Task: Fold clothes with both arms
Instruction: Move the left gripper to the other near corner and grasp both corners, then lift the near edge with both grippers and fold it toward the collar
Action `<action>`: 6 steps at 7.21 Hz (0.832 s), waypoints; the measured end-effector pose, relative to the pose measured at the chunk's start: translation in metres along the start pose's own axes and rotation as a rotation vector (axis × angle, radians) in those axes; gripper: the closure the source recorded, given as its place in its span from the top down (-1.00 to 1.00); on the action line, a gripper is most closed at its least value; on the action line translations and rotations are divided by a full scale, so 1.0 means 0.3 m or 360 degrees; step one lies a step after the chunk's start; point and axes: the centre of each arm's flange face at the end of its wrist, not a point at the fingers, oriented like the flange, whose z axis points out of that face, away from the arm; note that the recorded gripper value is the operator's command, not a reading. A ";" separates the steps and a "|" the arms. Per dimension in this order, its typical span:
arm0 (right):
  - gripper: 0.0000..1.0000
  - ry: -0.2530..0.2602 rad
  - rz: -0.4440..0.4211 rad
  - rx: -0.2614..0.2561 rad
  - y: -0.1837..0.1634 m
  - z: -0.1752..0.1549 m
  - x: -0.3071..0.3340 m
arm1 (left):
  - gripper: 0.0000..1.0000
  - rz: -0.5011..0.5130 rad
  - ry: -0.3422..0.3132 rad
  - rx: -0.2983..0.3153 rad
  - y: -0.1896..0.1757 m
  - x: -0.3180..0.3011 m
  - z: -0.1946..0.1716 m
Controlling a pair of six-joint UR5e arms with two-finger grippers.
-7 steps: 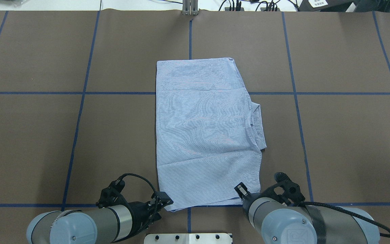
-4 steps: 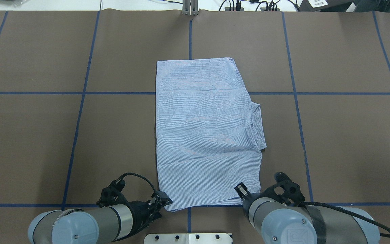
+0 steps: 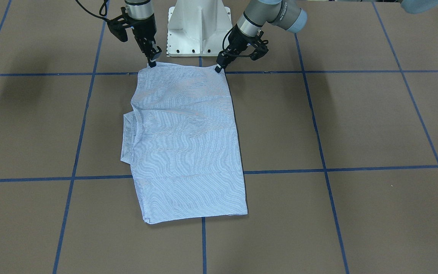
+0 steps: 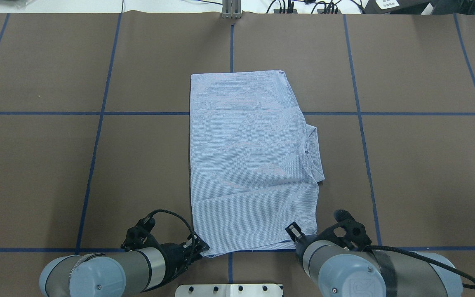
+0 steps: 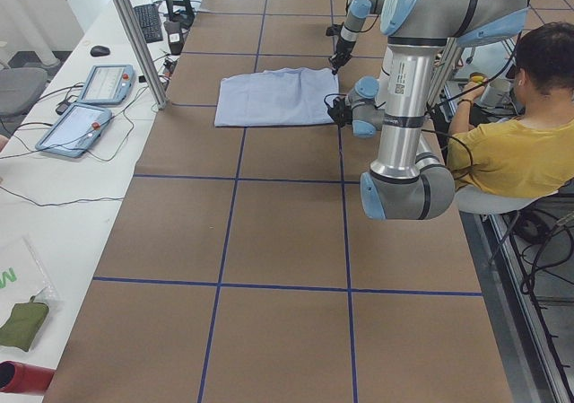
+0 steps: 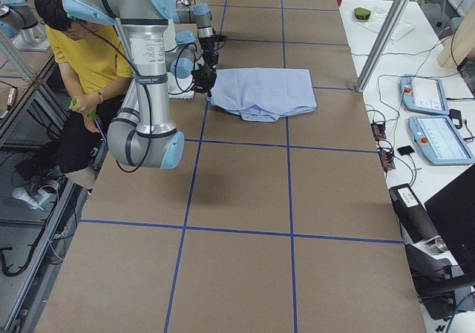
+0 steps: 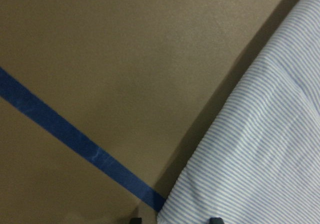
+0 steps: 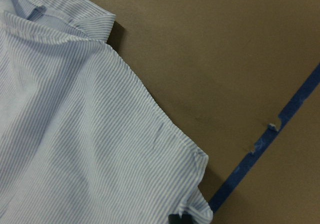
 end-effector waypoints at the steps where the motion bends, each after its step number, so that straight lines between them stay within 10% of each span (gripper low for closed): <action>1: -1.00 0.0000 0.0000 0.0000 0.000 0.000 0.000 | -1.00 -0.0003 0.0012 -0.0002 0.001 0.010 -0.007; 6: -1.00 -0.0100 0.0056 -0.0001 -0.059 -0.084 -0.068 | -1.00 -0.0046 0.0205 -0.0109 0.028 0.181 -0.243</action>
